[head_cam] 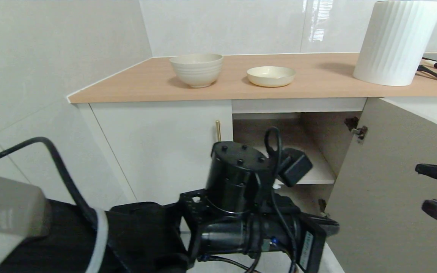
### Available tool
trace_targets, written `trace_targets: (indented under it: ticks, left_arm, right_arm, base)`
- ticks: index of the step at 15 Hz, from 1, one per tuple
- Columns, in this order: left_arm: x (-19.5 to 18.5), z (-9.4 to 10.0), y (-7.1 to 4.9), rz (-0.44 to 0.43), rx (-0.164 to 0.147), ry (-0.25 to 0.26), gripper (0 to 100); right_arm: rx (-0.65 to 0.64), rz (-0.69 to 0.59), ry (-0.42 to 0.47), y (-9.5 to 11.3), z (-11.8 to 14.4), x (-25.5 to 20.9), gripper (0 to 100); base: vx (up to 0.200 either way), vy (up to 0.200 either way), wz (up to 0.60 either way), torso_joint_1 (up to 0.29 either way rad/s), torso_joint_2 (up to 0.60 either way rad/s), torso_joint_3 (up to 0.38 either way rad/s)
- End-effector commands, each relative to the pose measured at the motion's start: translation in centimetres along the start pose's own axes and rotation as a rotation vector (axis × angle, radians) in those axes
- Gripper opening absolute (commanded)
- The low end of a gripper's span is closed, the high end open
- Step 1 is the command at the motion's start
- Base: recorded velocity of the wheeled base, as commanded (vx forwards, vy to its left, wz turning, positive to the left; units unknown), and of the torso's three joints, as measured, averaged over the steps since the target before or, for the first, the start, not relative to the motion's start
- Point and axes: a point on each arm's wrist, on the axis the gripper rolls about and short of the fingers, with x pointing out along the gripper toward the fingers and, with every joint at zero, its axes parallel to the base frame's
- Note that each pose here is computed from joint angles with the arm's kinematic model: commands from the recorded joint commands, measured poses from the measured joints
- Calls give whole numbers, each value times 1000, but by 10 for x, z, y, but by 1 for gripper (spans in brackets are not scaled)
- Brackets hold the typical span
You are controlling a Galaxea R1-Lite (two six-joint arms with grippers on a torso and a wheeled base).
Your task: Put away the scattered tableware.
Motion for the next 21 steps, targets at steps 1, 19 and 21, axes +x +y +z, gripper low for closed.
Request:
trace_targets:
  ticks: [1, 19, 21]
  left_arm:
    - [-61, 10, 14, 132, -1, -107, 0]
    - [-237, 7, 33, 645, 55, -389, 100]
    - [-237, 16, 35, 687, 60, -415, 100]
  right_arm:
    - [34, -88, 103, -15, -9, 31, 100]
    - [52, -305, 211, -46, -10, 96, 100]
    - [51, -304, 210, -46, -10, 96, 100]
  base:
    - [0, 0, 0, 0, 0, 0]
    - [0, 0, 0, 0, 0, 0]
    - [0, 0, 0, 0, 0, 0]
